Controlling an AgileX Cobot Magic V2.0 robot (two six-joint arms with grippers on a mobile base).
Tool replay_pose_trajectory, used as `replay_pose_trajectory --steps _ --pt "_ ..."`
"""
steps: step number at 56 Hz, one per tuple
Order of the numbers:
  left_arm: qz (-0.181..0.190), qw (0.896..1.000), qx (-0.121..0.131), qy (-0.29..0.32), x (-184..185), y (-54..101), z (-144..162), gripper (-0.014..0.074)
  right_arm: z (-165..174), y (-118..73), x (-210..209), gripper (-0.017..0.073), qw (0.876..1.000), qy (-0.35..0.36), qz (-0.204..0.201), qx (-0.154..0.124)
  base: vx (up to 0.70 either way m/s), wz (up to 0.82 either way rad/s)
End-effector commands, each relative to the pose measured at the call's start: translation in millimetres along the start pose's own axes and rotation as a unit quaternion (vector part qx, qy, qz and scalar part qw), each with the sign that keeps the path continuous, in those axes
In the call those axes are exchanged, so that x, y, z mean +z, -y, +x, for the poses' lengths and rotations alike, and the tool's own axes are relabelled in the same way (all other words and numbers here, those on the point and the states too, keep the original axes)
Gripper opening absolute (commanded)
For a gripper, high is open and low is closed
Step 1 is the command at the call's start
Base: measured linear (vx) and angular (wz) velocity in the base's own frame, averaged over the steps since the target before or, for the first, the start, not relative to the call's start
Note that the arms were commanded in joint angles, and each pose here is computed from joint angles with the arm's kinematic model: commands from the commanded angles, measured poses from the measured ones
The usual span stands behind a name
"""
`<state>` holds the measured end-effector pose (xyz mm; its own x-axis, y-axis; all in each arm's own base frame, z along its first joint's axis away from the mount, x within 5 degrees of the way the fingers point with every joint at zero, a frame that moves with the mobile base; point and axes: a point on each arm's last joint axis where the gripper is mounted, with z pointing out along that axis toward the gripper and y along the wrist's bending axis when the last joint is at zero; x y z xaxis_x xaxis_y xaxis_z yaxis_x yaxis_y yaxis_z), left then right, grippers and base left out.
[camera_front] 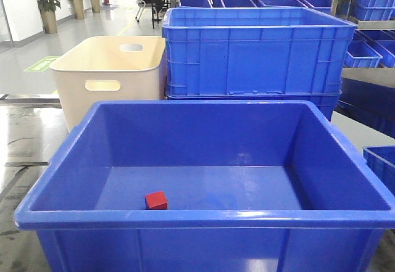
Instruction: Pick red and yellow blocks into blue bin
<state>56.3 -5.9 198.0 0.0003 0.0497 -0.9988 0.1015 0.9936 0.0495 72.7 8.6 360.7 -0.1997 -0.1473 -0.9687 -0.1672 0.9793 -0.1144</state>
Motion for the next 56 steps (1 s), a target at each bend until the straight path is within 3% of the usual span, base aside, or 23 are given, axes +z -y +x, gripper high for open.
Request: replay_pose_trajectory --steps 1,56 --pt "-0.004 0.999 -0.005 0.054 -2.4 -1.0 -13.4 -0.0006 -15.2 1.3 -2.4 -0.0011 0.999 0.049 0.003 -0.008 0.00 0.00" --pt "-0.004 0.999 -0.005 0.054 -2.4 -1.0 -13.4 -0.0006 -15.2 1.3 -2.4 -0.0011 0.999 0.049 0.003 -0.008 0.00 0.00"
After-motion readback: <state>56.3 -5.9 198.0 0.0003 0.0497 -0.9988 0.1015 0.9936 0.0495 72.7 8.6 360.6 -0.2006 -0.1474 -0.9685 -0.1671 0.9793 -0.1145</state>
